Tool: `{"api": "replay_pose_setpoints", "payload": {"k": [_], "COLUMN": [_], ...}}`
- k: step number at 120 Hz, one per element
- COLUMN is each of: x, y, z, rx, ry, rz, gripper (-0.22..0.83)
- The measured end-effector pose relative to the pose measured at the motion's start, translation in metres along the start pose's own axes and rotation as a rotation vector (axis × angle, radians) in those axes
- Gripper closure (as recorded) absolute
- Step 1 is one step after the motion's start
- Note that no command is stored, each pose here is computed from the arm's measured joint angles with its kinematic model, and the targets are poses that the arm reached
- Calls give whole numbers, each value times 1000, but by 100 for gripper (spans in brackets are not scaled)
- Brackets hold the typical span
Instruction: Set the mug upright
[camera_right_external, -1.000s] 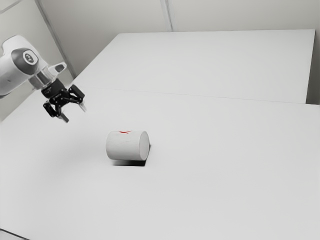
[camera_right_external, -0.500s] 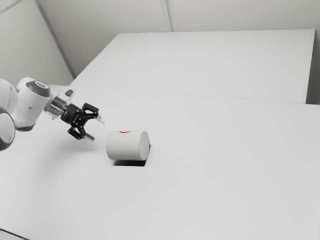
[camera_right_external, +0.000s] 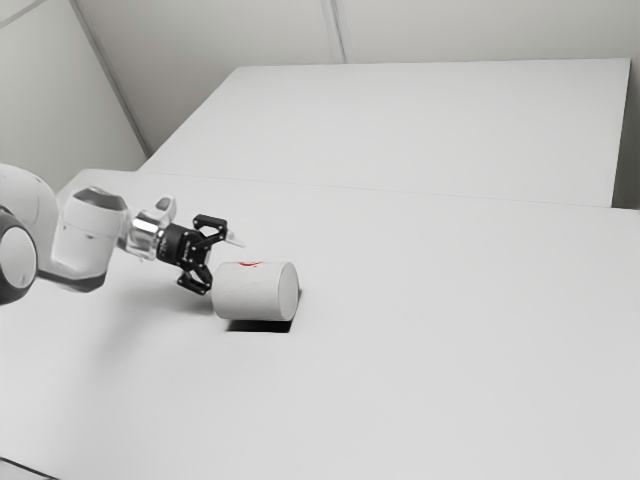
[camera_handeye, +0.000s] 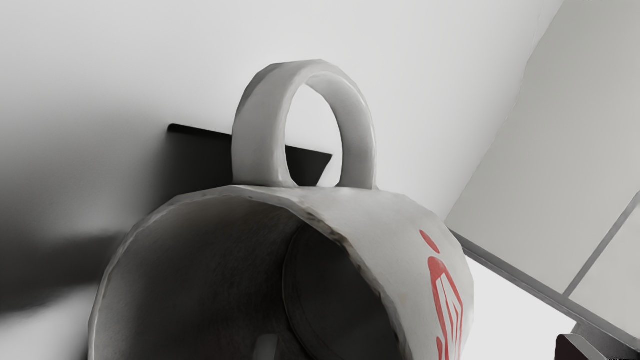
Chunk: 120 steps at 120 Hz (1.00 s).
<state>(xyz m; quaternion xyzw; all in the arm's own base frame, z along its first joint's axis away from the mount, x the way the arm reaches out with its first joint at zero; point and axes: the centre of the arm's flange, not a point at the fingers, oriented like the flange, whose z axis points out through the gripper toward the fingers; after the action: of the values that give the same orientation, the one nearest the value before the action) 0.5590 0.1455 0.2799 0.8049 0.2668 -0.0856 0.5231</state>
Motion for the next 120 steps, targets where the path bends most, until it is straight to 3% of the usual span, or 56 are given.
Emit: {"api": "replay_pose_setpoints", "payload": {"k": [11,29,44,74,96,120], "x": [0,0,0,1,-3,-44], "y": [1,4,7,38,55,117], "z": [3,5,7,10,11,30], "rx": [-25,-30,-29,-10,40,393], "ry": [0,-3,-5,5,9,19], "rz": [-10,-9,-6,29,40,254], "gripper": [5,43,61,74,77,78]}}
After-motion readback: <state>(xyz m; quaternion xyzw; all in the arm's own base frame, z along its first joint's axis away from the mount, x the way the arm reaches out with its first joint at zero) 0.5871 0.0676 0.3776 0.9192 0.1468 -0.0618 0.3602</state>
